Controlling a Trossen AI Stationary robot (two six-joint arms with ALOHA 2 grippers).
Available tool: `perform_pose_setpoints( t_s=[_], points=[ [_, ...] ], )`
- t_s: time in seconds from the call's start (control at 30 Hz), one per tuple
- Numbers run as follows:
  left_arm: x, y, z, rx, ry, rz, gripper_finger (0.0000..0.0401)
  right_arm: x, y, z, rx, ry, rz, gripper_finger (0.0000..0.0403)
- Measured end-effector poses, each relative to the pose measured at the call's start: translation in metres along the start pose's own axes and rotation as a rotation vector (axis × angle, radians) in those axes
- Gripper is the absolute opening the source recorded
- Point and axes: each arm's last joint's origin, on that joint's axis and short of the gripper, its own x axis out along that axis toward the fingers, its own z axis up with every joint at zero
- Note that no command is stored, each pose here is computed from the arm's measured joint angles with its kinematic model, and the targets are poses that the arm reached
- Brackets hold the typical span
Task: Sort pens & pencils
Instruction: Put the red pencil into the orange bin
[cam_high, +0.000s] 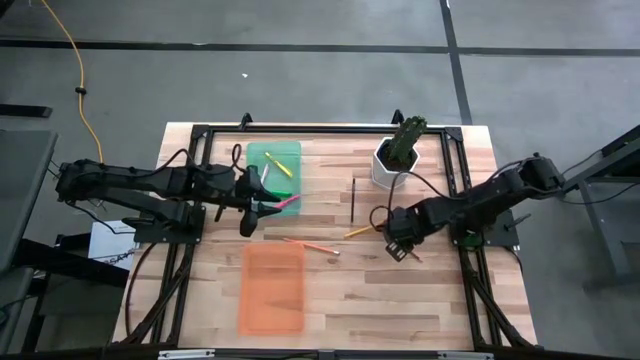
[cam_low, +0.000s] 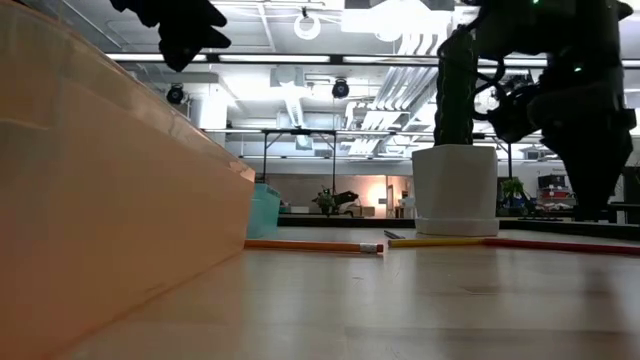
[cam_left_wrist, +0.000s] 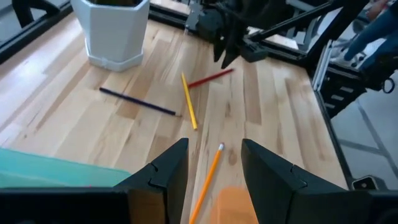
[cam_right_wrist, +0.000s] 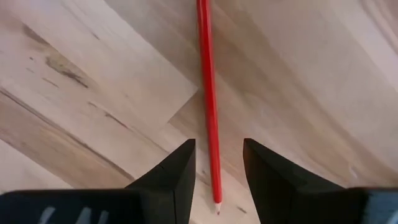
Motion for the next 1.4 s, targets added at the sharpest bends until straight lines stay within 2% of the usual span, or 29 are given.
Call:
perform_pose_setpoints(
  t_s=[0.33,0.6,0.77,1.4],
  points=[
    [0.0,0.0,0.0,-0.003,0.002,-0.001,0.0137,0.0,-0.003,0.01,-0.012,0.004,0.036,0.0125],
    [0.0,0.0,0.0,-0.002,0.002,-0.001,0.0137,-0.001,-0.001,0.011,-0.02,-0.007,0.054,0.0102],
    [0.0,0.0,0.0,-0.001,0.003,0.0,0.0137,-0.001,0.002,0.012,-0.015,-0.015,0.089,0.0104],
    [0.0,0.0,0.0,0.005,0.006,-0.009,0.0137,0.005,-0.005,0.026,-0.028,-0.003,0.071,0.011]
  ],
)
